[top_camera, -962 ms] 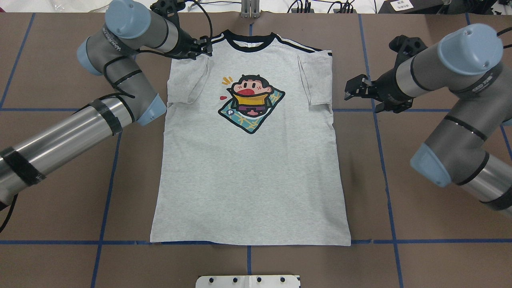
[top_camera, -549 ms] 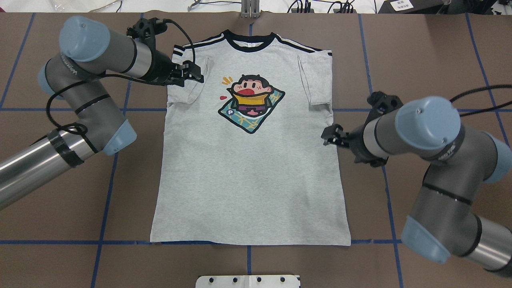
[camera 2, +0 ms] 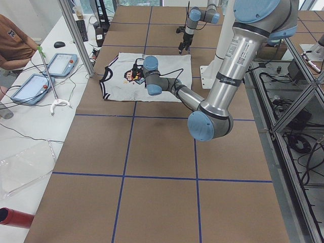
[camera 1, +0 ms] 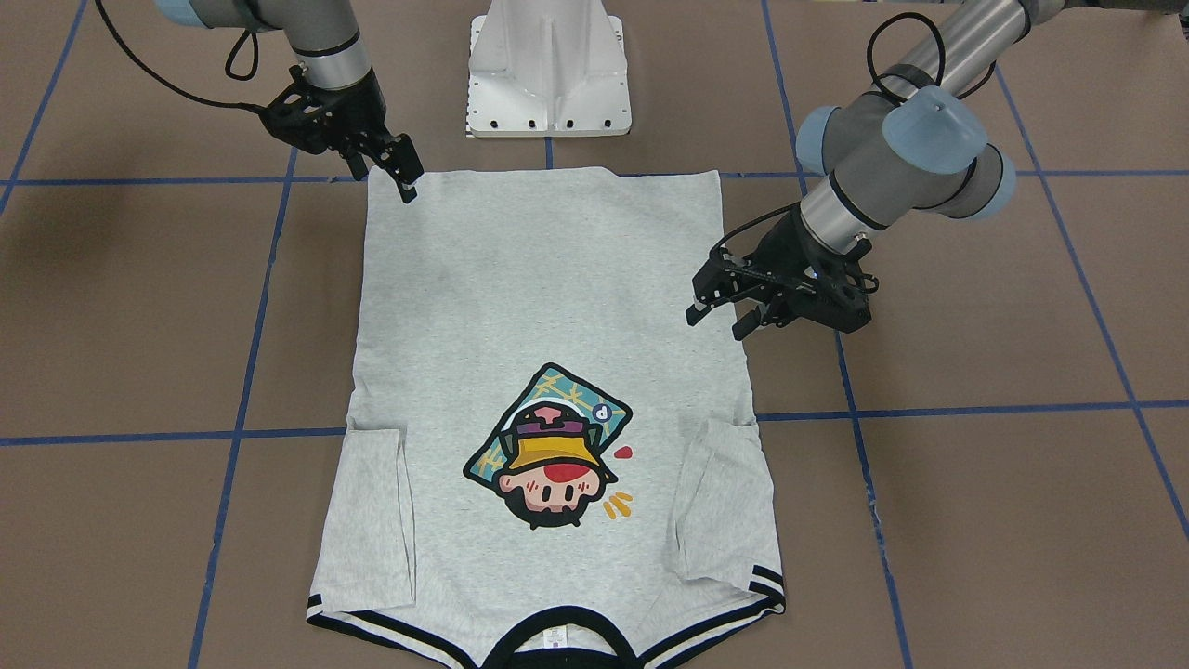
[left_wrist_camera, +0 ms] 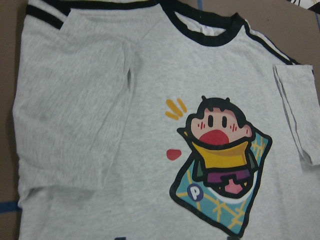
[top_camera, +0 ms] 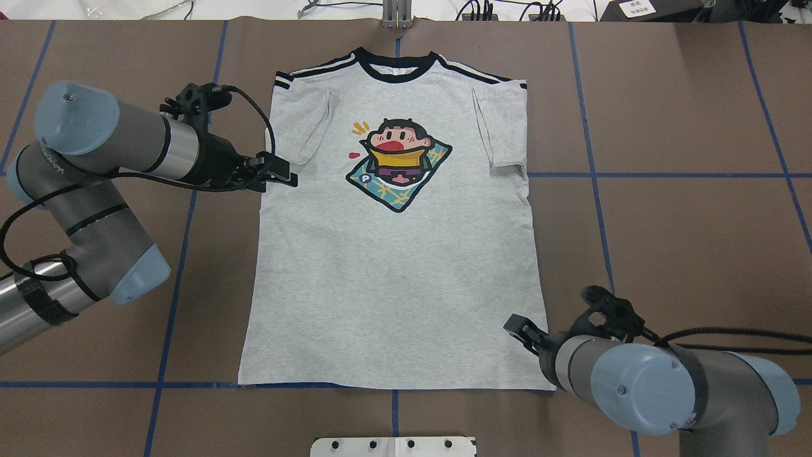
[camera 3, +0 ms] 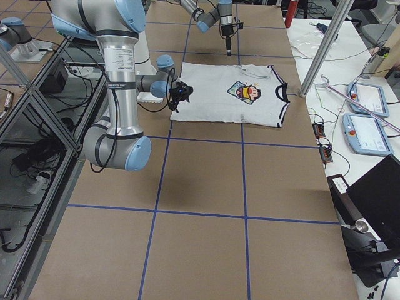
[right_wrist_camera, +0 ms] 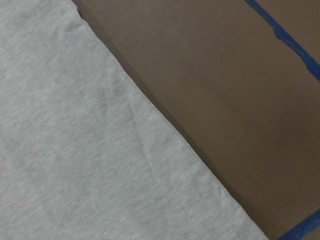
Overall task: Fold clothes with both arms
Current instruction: 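Move both grippers down to the hem corners nearest the robot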
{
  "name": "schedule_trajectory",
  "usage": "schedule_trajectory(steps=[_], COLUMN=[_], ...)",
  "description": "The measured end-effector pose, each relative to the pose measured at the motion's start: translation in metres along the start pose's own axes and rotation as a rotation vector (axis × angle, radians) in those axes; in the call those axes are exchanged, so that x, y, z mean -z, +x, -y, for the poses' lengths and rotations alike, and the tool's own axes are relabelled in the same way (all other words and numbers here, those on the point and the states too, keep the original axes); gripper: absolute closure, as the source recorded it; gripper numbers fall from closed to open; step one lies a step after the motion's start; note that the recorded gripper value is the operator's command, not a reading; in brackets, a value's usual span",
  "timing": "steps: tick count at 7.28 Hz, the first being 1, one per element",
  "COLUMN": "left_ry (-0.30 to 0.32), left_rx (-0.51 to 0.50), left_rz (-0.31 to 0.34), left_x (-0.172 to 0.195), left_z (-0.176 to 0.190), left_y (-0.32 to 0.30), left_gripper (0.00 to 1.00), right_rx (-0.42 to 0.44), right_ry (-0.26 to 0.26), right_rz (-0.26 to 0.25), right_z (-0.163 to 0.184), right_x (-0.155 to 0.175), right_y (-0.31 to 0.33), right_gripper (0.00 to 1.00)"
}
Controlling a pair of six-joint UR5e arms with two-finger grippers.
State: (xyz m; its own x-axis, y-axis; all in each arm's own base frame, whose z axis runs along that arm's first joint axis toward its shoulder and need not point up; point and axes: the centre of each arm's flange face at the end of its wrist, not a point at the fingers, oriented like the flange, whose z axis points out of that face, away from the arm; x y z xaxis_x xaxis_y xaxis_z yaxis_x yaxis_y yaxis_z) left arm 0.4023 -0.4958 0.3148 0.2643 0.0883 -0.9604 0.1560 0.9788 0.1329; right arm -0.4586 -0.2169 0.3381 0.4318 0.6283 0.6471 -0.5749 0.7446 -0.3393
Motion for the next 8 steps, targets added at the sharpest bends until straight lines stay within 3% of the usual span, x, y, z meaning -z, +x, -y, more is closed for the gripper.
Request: schedule_trajectory(steps=[2, 4, 8], left_ry=[-0.013, -0.020, -0.027], left_rx=[0.000, 0.000, 0.003], left_rz=[-0.001, -0.001, 0.009], left_x=[-0.005, -0.008, -0.014], left_z=[-0.009, -0.013, -0.015], left_y=[0.002, 0.002, -0.002], left_gripper=[0.25, 0.25, 0.25], right_rx=[-0.057, -0.097, -0.099], right_ry=[0.027, 0.042, 0.049], right_rz=[-0.044, -0.047, -0.058], right_z=[-0.015, -0.020, -0.034], right_x=[-0.012, -0.016, -0.027], right_y=[0.029, 0.037, 0.044], right_gripper=[0.08, 0.08, 0.12])
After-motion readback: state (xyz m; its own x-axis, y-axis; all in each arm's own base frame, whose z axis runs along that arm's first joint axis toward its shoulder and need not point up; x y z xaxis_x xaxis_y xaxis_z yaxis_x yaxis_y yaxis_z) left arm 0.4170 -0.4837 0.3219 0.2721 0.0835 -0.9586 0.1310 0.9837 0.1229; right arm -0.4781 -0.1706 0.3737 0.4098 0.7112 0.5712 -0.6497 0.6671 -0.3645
